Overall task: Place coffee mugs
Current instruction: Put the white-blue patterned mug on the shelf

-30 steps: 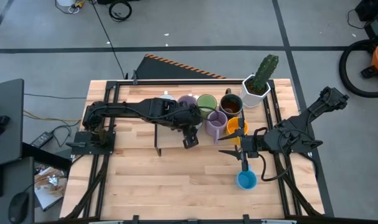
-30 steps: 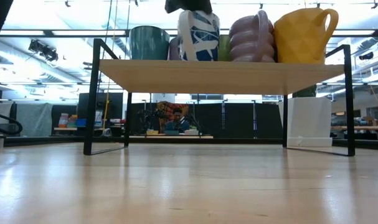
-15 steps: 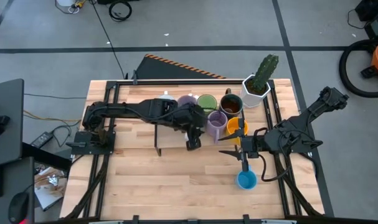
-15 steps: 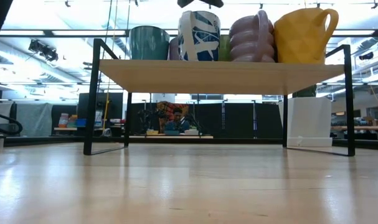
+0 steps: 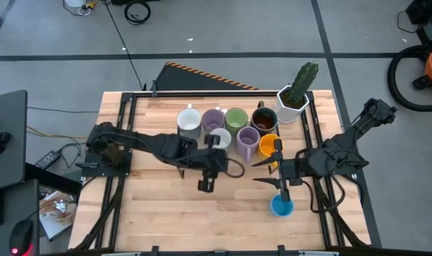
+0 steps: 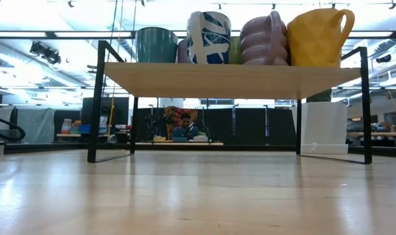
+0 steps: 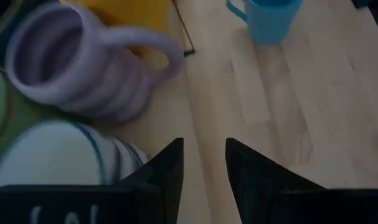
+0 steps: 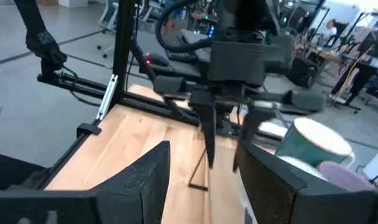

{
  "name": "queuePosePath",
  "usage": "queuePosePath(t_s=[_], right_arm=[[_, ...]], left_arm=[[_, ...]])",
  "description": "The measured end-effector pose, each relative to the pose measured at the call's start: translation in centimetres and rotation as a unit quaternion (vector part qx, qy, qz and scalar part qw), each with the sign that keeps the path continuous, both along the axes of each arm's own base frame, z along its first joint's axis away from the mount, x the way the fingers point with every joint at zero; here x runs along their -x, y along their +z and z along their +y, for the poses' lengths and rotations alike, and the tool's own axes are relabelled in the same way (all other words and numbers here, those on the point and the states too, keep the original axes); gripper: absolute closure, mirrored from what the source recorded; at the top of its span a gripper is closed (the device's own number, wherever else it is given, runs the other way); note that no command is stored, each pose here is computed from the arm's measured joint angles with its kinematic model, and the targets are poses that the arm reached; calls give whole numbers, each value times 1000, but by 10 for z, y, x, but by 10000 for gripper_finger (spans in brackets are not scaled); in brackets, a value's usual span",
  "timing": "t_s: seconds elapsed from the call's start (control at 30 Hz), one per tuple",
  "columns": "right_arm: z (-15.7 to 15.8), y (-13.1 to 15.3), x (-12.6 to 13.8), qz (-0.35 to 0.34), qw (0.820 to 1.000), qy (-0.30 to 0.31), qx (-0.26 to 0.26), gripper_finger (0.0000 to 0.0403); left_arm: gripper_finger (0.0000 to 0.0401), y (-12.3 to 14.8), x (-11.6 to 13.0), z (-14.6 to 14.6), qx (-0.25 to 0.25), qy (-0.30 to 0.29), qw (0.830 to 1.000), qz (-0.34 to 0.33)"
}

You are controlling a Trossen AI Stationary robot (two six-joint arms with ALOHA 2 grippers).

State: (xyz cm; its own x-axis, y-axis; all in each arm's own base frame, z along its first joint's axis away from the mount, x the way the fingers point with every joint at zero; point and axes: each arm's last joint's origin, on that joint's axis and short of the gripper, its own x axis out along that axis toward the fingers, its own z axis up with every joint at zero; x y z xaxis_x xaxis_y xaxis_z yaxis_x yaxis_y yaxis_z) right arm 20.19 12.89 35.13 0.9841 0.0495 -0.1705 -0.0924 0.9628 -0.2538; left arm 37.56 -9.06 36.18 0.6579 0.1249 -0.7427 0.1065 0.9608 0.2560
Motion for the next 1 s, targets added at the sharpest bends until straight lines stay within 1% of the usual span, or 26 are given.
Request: queuePosePath(t_s=[0.07,0.23,0.4,0.53,0.7,0.9,1.0], right_arm=[[0,-1,0,5,1000,-1,-6,210],[0,-1,-1,5,1000,-5,-9,210],[-3,-2,-2,7,1000,-13,-17,210],[-3,-2,-2,9,1000,-14,-25,210],[-3,-2,-2,9,1000,-14,-26,210],[-3,-2,-2,10,1000,-13,-24,210],[-3,-2,-2,9,1000,-13,-23,210]], left_arm=[[275,-6,10,-5,2,-5,1000,1],[275,-11,35,-16,17,-22,999,-44],[275,-16,60,-20,33,-11,998,-58],[275,-26,71,-21,25,21,998,-54],[275,-36,71,-21,19,53,997,-48],[275,-37,66,-13,-21,116,990,-80],[275,-36,63,-6,-24,131,987,-86]])
